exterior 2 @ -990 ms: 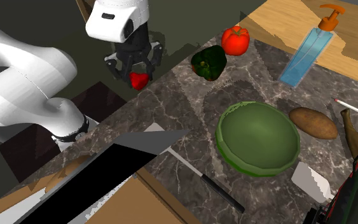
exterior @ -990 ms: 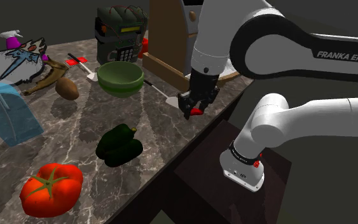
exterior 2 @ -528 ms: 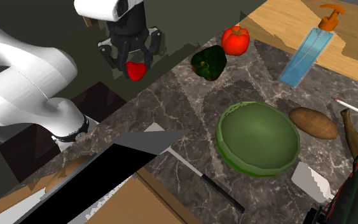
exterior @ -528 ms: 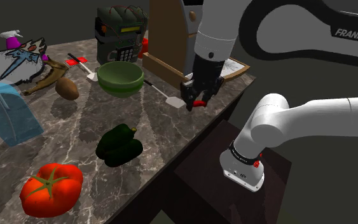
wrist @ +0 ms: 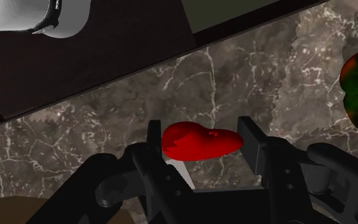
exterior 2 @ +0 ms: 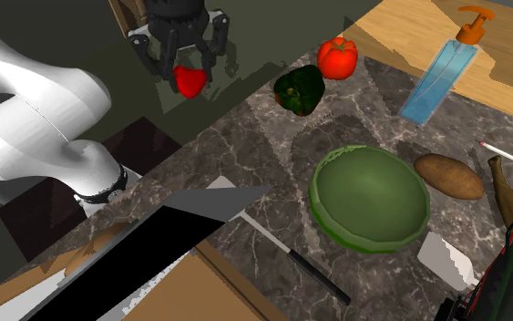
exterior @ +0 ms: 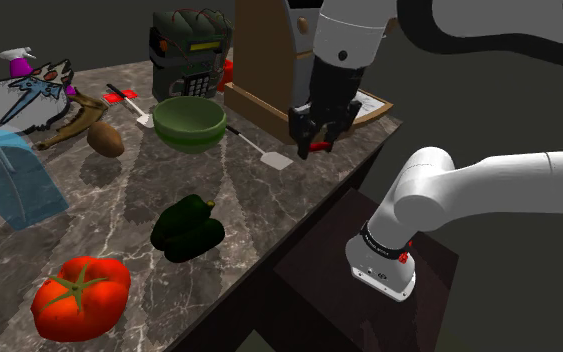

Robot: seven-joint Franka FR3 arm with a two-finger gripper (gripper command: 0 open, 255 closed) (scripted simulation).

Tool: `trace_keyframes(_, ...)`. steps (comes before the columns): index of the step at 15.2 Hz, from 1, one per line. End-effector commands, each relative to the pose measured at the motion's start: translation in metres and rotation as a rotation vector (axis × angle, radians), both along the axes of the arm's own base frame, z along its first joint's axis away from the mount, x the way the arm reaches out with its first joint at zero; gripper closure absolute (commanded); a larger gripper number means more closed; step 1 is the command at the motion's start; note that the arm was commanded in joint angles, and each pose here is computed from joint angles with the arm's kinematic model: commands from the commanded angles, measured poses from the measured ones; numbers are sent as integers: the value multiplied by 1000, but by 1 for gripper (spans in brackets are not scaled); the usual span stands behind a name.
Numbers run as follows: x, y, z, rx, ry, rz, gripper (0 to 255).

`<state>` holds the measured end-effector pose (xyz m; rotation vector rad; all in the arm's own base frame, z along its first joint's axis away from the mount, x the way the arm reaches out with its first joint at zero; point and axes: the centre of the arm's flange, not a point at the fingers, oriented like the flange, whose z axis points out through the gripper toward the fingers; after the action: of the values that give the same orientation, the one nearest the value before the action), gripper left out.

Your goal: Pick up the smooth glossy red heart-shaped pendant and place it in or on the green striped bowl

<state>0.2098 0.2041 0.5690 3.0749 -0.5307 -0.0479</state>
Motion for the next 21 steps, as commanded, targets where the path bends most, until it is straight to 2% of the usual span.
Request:
trace_keyframes(1, 1, 0, 12, 0, 0, 0, 255)
trace_keyframes(2, 1, 0, 15, 0, 0, 0, 255)
trace_keyframes(21, 247, 45, 18, 0, 0, 0, 255)
